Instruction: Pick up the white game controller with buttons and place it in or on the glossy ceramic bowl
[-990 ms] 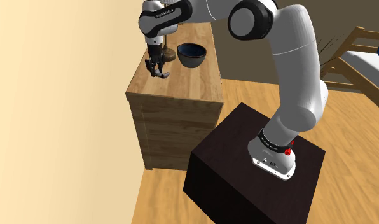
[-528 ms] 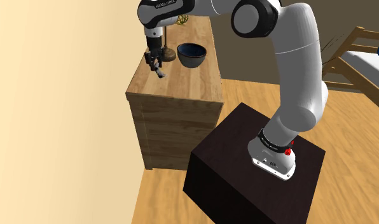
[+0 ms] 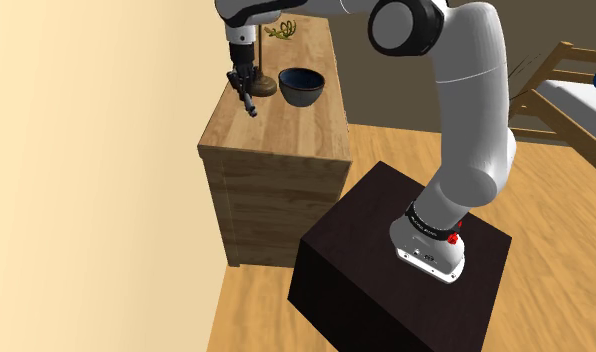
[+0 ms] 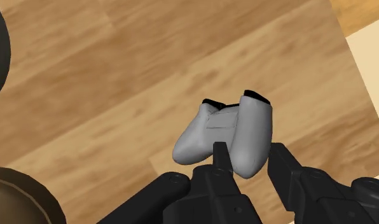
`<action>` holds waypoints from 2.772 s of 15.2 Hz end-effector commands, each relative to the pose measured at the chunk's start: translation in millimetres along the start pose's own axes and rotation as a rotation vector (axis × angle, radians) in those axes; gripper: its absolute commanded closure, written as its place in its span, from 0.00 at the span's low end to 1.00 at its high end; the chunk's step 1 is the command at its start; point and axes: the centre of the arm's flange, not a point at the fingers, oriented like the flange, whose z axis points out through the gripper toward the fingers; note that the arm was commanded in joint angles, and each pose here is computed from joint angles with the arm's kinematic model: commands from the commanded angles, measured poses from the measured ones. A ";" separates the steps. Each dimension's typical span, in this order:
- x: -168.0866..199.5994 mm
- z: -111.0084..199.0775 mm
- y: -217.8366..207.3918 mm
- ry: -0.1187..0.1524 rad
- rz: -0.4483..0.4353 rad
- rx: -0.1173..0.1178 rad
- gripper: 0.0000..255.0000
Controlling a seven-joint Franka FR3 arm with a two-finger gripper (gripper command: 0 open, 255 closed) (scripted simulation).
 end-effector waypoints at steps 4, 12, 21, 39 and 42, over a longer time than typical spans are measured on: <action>-2.7 -26.2 -3.3 0.000 0.000 0.000 1.00; -8.2 -67.8 -8.5 0.000 0.000 0.000 1.00; -27.5 -87.9 66.7 0.000 0.000 0.000 1.00; -64.2 -79.7 243.6 0.000 0.000 0.000 1.00; -65.0 -79.7 242.3 -0.001 0.000 0.000 0.00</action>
